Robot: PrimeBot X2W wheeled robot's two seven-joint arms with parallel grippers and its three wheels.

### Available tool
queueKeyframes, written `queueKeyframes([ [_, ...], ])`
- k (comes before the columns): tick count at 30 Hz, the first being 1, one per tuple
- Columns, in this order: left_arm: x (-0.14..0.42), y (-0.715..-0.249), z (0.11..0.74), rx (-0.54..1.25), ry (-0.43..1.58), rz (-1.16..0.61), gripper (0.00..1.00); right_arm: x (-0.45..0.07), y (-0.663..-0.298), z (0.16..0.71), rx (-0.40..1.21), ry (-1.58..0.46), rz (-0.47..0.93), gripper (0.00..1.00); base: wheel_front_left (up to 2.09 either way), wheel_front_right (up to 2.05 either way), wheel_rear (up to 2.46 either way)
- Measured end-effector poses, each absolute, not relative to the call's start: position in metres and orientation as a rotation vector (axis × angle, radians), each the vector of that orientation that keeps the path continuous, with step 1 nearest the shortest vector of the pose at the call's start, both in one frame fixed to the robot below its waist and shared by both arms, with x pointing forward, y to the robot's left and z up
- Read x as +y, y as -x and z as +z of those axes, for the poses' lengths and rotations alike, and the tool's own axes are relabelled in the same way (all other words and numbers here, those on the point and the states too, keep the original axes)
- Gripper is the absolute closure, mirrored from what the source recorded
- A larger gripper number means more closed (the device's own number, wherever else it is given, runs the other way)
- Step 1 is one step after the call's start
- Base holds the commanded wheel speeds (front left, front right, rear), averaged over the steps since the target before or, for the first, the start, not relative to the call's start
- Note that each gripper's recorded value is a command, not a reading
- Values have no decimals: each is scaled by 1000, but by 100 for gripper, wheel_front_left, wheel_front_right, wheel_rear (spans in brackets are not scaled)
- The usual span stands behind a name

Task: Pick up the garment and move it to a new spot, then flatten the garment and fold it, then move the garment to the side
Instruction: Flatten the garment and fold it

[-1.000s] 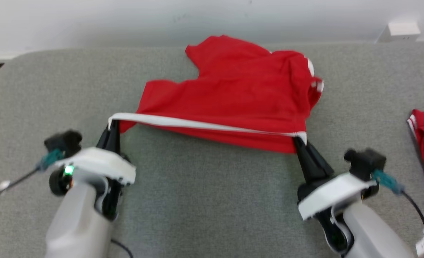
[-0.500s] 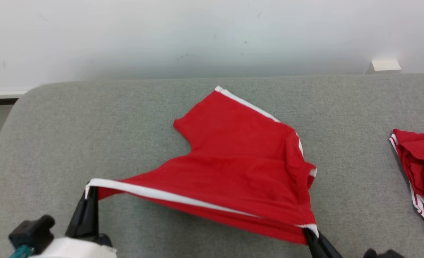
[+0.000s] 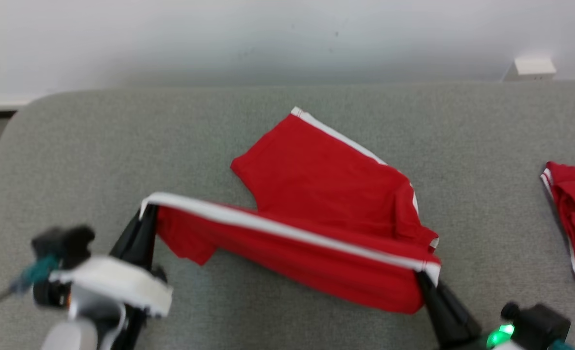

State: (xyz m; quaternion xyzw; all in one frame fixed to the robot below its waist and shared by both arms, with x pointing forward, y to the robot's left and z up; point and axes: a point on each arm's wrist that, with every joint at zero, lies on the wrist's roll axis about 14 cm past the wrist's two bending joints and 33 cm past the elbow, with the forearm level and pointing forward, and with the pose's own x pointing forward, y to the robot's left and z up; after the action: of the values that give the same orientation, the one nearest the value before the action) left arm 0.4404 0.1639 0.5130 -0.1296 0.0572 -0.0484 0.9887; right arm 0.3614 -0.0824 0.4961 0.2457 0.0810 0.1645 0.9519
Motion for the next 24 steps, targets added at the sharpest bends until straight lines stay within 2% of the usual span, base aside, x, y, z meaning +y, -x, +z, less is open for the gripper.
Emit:
queueKeyframes([
  [4,144,-488,509,174,213,-201,100,-95,-395,488,149,-518,289,100,0,0,0],
  [12,106,-580,477,406,44,-372,100,-105,-451,473,122,-619,245,100,0,0,0],
  [18,67,-623,446,521,-45,-464,100,-116,-468,454,134,-657,195,100,0,0,0],
  [24,25,-637,411,582,-68,-556,100,-131,-471,436,151,-659,140,100,0,0,0],
])
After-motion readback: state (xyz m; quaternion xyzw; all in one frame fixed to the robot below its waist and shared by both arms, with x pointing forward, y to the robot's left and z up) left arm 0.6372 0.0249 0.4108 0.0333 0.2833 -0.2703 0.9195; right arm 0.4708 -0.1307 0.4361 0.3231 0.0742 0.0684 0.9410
